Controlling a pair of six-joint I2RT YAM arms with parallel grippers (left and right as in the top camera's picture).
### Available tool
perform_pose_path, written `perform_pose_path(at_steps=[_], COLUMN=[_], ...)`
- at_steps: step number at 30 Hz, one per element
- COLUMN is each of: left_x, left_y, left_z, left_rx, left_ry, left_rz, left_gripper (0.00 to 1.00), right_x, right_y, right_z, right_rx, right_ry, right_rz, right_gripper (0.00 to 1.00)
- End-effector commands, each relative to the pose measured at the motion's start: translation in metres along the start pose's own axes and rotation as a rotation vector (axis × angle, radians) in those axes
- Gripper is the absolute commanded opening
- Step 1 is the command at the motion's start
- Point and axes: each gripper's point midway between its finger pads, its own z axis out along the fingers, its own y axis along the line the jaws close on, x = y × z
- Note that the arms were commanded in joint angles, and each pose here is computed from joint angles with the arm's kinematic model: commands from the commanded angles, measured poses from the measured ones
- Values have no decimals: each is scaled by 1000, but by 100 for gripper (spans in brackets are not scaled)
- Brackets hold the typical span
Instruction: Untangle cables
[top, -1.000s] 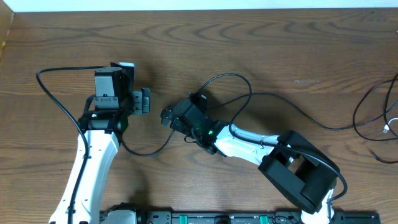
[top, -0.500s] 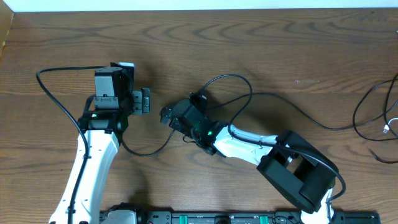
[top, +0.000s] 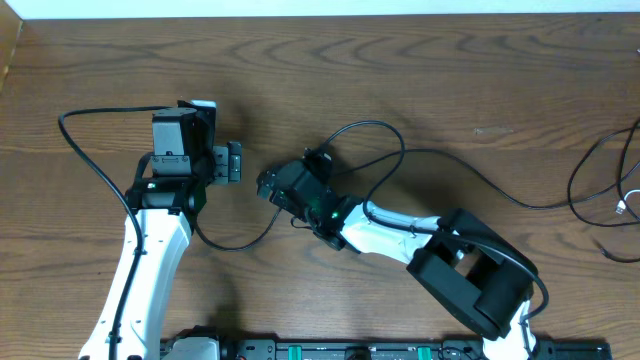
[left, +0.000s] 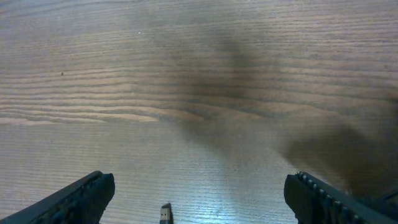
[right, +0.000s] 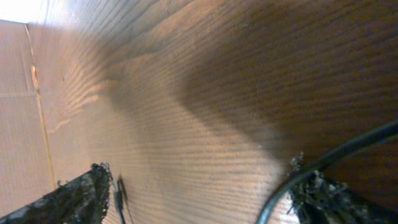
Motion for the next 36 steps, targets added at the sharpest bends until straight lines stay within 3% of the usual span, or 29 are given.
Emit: perform_pose_path(at_steps=[1,8,13,18,22,33,36], left_x=[1,1,1,1,1,1,1], left_y=[2,2,2,2,2,2,2], left_z=[-1,-1,-1,-1,-1,-1,-1], left_rx=[-8,-8,-8,-8,-8,-8,-8], left_ry=[-1,-1,-1,-1,-1,-1,-1], left_rz=[-5,-6,-6,-5,-6,-6,-5], left_gripper=[92,92,92,92,92,92,92], right_x=[21,21,18,16,13,9,9], right_y=[-71,-74,-77,-78,-79,-89,-89], right_z=[23,23,23,23,23,21,21], right_rx=[177,186,197,199,202,239,240], right_ry=[38,36,22,20,25,28,28], right_rz=[45,43,38,20,-32,-52,-51], right_gripper=[84,65,40,21,16,18,13])
